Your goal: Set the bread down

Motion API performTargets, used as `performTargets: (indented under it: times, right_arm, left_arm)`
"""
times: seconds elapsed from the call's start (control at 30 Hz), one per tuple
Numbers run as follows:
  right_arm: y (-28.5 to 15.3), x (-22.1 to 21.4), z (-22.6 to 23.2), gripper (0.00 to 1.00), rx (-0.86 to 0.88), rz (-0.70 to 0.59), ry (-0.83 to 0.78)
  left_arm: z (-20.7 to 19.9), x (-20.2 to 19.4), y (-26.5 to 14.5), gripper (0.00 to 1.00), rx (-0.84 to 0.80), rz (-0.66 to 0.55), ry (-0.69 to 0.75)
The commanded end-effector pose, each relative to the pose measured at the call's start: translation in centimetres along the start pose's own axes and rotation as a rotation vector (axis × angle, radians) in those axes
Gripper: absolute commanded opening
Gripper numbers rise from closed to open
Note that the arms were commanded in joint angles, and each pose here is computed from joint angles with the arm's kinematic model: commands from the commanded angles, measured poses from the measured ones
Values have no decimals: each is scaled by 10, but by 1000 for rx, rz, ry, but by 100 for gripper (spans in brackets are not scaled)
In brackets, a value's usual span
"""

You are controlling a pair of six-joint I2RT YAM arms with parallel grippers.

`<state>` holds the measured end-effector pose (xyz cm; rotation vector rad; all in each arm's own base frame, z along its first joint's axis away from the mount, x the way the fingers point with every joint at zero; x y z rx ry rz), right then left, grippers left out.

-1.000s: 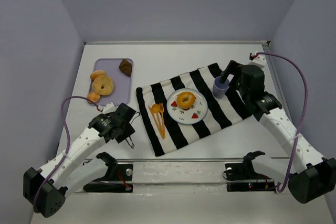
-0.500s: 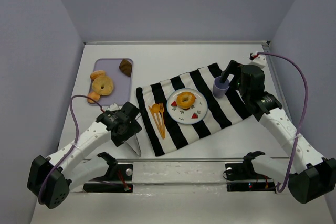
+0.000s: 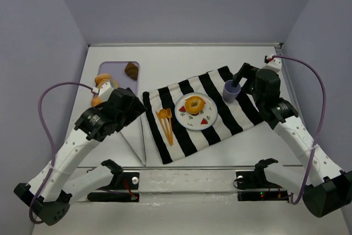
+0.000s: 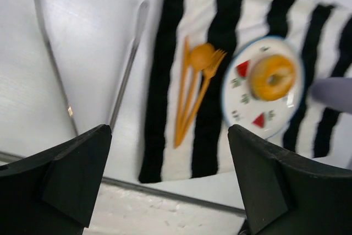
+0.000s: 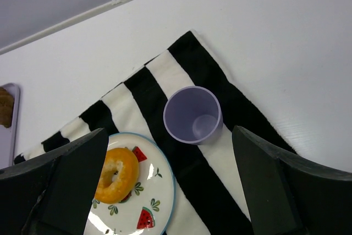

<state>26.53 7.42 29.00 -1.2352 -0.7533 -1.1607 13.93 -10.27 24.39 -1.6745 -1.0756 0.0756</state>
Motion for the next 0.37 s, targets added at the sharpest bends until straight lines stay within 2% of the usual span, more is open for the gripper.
performTargets:
  times: [0.0, 0.03, 0.07, 0.1, 0.33]
  right_arm:
    - [-8, 16, 1, 100, 11, -56, 34]
    - [-7, 19, 0, 100, -12, -67, 50]
    - [-8, 20, -1, 100, -26, -69, 53]
    - [-9, 22, -2, 100, -41, -77, 56]
    - [-23, 36, -11, 100, -113, -146, 130]
  left_arm:
    - [-24, 51, -45, 99, -164, -275, -37]
    - [-36, 58, -51, 99, -260, -312, -54]
    - [-40, 59, -52, 99, -303, -320, 14]
    - [-49, 62, -52, 99, -361, -343, 16]
    - [-62, 69, -40, 99, -325, -409, 31]
Point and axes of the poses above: each gripper's point midway between its finger pads, its own y axis out along the fingers, its own z axis along the line the jaws close on, x = y × z, the point moved 8 cm from there along -y, back along the fingers, and after that the axes turned 6 degrees about -y, right-handed, at the moved point
